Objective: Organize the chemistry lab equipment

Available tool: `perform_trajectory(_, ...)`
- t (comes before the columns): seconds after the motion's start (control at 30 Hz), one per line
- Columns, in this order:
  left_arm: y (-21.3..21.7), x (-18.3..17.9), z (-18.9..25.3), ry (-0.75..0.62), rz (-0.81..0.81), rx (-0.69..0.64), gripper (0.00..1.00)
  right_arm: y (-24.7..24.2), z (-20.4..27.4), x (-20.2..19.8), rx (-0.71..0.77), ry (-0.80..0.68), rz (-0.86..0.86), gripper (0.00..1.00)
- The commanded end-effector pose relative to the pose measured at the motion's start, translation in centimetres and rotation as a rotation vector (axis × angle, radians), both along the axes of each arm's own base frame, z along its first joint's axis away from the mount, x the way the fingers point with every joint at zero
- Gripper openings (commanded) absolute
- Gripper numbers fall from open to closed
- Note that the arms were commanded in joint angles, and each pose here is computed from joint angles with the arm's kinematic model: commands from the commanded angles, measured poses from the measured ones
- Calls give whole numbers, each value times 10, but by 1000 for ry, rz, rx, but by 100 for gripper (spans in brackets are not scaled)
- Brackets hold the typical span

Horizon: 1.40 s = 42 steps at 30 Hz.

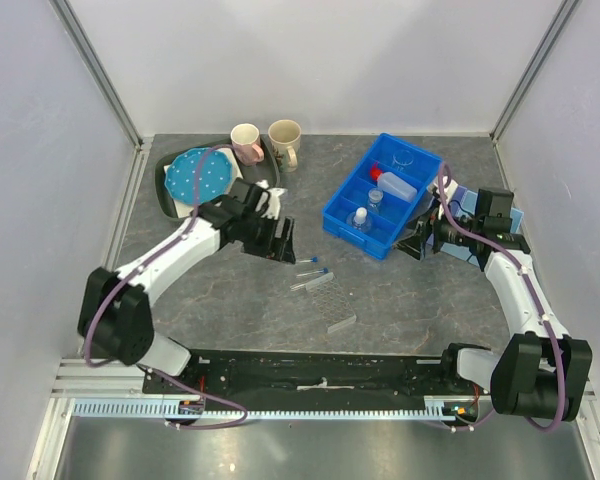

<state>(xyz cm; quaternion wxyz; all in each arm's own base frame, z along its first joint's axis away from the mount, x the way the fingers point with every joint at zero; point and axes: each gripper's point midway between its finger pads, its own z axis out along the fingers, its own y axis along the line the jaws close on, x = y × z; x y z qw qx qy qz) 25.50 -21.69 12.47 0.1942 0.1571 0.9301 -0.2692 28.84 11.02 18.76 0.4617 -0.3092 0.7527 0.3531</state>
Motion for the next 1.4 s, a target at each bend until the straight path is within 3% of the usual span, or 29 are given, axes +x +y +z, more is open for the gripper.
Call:
perform_trajectory(0.0,10,19,-23,-123,-243,320,82,8,4,-11,15,-54,87,86)
perform_trajectory(0.13,15,39,-43,-148,-318,487,80,7,1,-11,7,-53,93,87)
perform_trajectory(0.23,13,51,-54,-155,-373,527,74,7,-2,-11,3,-42,94,87)
perform_trajectory(0.47,-13,56,-70,-161,-530,482,56,7,-4,-10,-5,-37,101,88)
perform_trajectory(0.63,-23,60,-78,-173,-573,480,50,7,-5,-9,-5,-32,104,88)
perform_trajectory(1.07,-43,65,-94,-171,-632,479,49,6,-6,-9,-14,-35,104,88)
perform_trajectory(1.37,-37,66,-110,-146,-604,532,33,6,-6,-10,-17,-37,107,88)
